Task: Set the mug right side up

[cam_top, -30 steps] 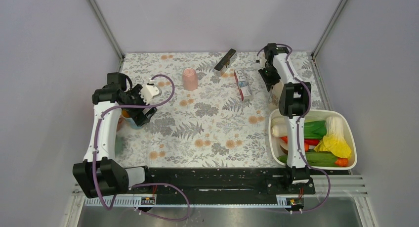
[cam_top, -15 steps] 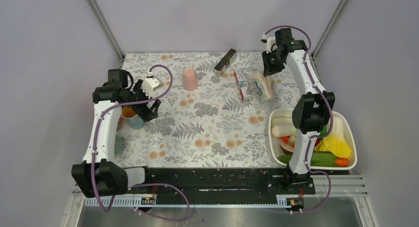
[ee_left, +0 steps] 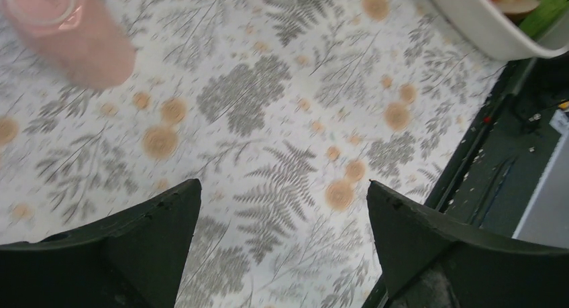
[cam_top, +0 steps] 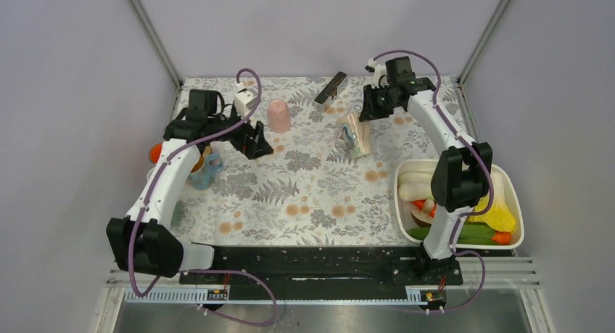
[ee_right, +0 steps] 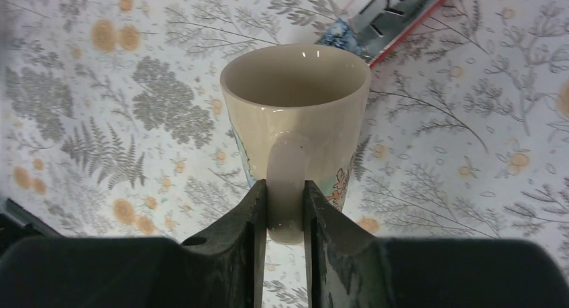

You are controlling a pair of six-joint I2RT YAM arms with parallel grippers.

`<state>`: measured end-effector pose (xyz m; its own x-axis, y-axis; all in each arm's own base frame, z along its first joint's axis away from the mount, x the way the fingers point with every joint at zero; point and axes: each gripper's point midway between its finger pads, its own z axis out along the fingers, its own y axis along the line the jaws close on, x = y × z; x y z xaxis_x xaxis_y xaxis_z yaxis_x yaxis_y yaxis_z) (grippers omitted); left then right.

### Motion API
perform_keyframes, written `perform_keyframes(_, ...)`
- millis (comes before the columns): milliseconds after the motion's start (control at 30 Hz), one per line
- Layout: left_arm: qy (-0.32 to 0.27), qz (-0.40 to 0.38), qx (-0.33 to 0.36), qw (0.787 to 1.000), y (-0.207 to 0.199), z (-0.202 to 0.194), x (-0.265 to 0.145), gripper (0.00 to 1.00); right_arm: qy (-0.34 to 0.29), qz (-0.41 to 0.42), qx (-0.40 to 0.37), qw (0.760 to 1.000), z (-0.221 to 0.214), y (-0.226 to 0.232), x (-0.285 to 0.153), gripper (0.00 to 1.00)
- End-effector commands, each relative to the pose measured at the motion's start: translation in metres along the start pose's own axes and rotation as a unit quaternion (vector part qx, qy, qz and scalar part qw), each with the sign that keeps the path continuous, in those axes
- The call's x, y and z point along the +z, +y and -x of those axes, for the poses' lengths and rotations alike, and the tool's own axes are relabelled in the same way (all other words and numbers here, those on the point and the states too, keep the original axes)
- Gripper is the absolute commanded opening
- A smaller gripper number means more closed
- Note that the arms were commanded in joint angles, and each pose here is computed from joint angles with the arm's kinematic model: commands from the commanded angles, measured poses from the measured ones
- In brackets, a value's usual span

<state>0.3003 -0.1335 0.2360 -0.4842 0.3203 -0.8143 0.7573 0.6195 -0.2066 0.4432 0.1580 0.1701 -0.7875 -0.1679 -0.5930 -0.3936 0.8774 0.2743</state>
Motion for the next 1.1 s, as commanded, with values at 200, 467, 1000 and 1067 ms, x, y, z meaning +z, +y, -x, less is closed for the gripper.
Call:
perform_keyframes(200,-0.027,-0.080,0.082,0.993,-0.047,0.059,0.087,0.97,-0.112,0.099,-0.026,0.988,0.031,0.058,-0.030,0.00)
perform_keyframes(467,-0.025,-0.185,0.201,0.962,-0.081,0.087,0.133,0.99,-0.087,0.184,-0.088,0.975,-0.003,0.101,-0.033,0.00)
perform_keyframes(1000,0.041,-0.251,0.158,0.954,-0.071,0.029,0.188,0.89,-0.100,0.276,-0.123,0.948,-0.020,0.151,-0.050,0.00)
perform_keyframes(1067,0.051,-0.269,0.146,0.951,-0.076,0.019,0.189,0.84,-0.107,0.279,-0.123,0.946,-0.018,0.153,-0.052,0.00)
